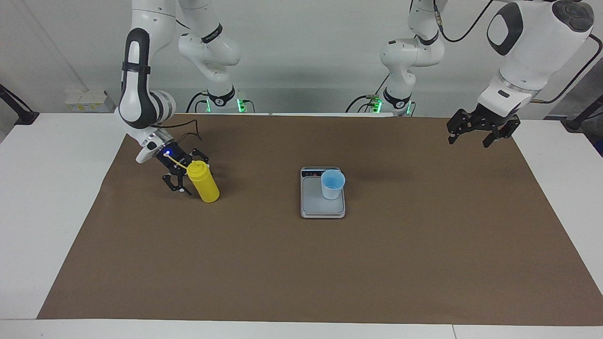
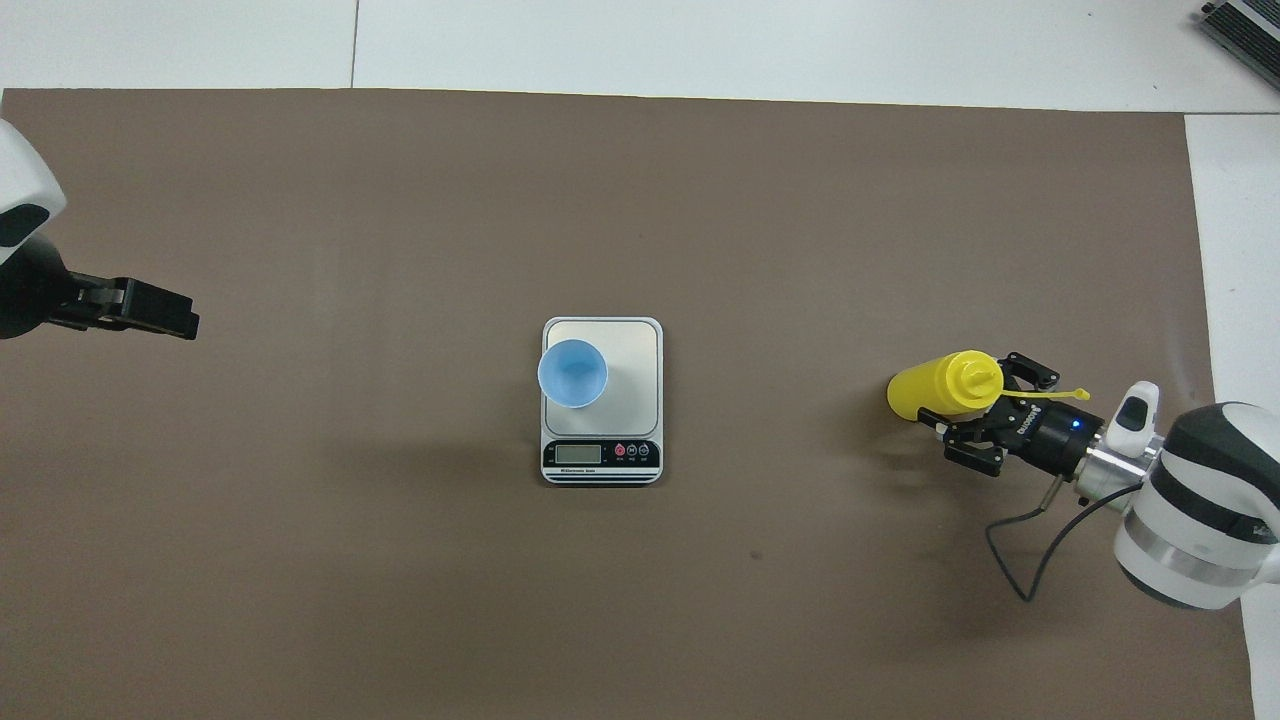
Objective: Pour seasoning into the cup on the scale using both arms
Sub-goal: 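Grasp the yellow bottle with the right gripper and lift it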
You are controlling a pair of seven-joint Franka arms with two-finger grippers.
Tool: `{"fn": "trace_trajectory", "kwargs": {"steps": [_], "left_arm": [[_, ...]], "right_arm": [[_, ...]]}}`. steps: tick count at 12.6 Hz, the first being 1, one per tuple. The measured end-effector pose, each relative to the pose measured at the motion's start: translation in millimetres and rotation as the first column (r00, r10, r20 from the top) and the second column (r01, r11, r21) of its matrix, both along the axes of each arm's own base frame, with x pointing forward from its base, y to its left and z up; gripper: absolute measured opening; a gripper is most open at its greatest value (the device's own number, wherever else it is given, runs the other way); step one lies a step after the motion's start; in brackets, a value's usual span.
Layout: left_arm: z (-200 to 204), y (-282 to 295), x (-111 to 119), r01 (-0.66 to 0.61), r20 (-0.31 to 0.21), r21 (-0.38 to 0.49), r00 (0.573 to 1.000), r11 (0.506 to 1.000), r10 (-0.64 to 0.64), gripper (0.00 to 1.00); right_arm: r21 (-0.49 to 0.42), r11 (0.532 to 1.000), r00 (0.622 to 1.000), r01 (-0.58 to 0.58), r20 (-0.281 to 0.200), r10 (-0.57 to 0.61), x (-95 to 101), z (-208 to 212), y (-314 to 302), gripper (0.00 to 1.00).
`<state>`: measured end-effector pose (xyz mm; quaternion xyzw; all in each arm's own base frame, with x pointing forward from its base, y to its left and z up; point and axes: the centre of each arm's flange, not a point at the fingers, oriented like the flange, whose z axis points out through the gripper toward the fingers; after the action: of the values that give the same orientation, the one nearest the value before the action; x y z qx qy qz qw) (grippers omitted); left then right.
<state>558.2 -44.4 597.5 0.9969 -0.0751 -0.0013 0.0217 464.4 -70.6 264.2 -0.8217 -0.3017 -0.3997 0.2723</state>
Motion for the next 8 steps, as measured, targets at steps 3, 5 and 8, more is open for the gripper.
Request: {"fn": "trace_trajectory", "kwargs": {"steps": [3, 5, 8], "left_arm": [[0.0, -0.2, 0.0, 0.0, 0.0, 0.0, 1.0, 1.0, 0.0, 1.0], [0.0, 0.2, 0.0, 0.0, 0.0, 0.0, 1.0, 1.0, 0.0, 1.0], [0.0, 0.2, -0.1, 0.0, -0.001, 0.0, 1.0, 1.0, 0.0, 1.0]], "right_arm": [[0.003, 1.0, 1.0, -0.005, -0.004, 0.005, 0.8, -3.5, 3.0, 1.0], [0.002, 1.0, 1.0, -0.012, -0.001, 0.012, 2.7, -2.2, 6.2, 1.0], [-0.002, 1.0, 1.0, -0.021, 0.01, 0.021, 7.7, 1.9, 10.6, 0.93]]}}
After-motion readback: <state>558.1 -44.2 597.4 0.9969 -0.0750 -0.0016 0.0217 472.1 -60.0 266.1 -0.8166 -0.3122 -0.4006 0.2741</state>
